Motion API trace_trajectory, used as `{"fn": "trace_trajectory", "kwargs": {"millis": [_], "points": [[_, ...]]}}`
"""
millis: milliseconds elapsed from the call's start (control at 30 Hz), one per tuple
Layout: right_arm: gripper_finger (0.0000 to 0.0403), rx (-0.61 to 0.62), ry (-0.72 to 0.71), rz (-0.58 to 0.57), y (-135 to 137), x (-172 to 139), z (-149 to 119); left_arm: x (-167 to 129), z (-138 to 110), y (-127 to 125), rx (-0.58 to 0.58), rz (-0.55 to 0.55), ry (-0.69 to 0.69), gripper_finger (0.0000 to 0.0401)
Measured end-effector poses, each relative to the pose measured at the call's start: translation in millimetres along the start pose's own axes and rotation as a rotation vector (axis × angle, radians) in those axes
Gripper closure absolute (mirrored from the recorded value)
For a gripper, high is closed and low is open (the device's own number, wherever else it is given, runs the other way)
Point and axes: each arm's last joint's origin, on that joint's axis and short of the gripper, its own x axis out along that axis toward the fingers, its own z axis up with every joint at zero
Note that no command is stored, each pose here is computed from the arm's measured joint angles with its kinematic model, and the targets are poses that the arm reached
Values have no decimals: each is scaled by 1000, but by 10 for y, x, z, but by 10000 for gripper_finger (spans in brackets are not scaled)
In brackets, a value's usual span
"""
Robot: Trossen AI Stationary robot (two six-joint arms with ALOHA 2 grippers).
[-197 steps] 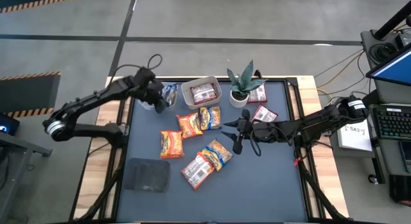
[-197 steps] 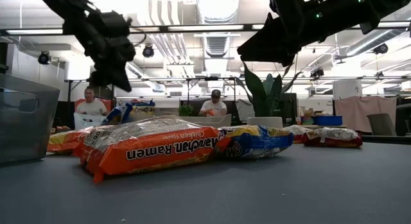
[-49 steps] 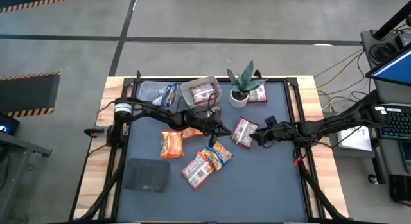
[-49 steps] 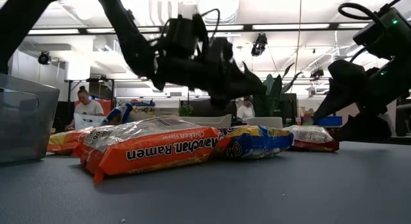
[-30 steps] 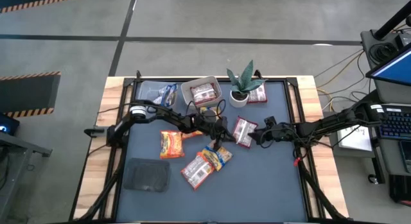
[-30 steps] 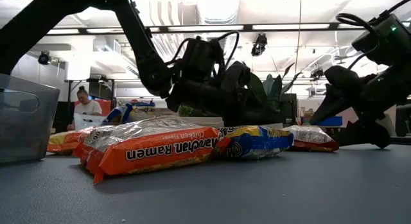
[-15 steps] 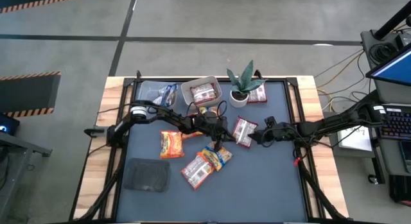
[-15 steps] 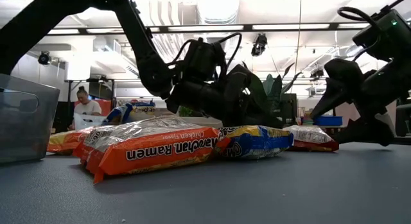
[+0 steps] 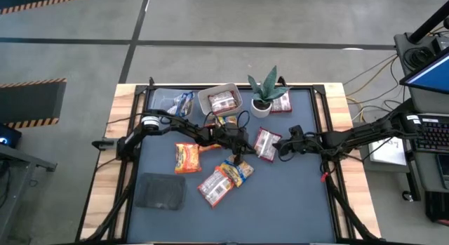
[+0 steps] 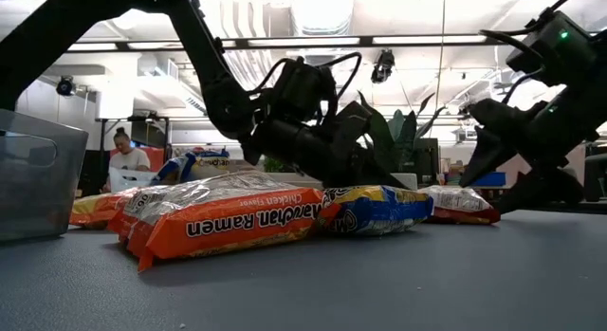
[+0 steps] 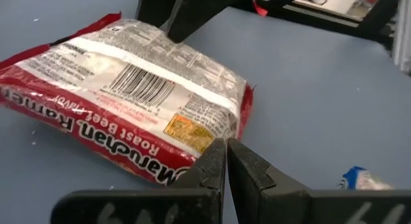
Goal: Sort Maruchan noodles
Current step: Put the red noodle pack into the gray bin
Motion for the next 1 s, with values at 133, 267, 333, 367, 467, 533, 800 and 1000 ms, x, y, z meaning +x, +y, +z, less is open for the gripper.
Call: {"fn": "trace_trajectory", "kwargs": {"millis": [133,267,333,367,467,533,800,1000], "points": [[55,-23,-19,5,19,31,1,-2,-29,25,1,75,18,401],[55,-50,-45,46,76,86,6,-3,-45,30,-3,88,32,401],[55,-56,-61,73,112,119,9,-3,-51,32,-4,92,38,401],[55,-60,-64,82,123,134,8,-3,-52,32,-5,93,38,401],[55,-65,-68,93,142,190,-7,-4,-52,32,-6,94,38,401],[55,-64,-66,97,148,230,-21,-4,-55,34,-8,95,42,401],[55,-105,-87,162,202,419,-77,-7,-117,31,-41,121,103,401],[69,-129,-96,275,277,489,-90,-6,-117,26,-43,119,103,401]]}}
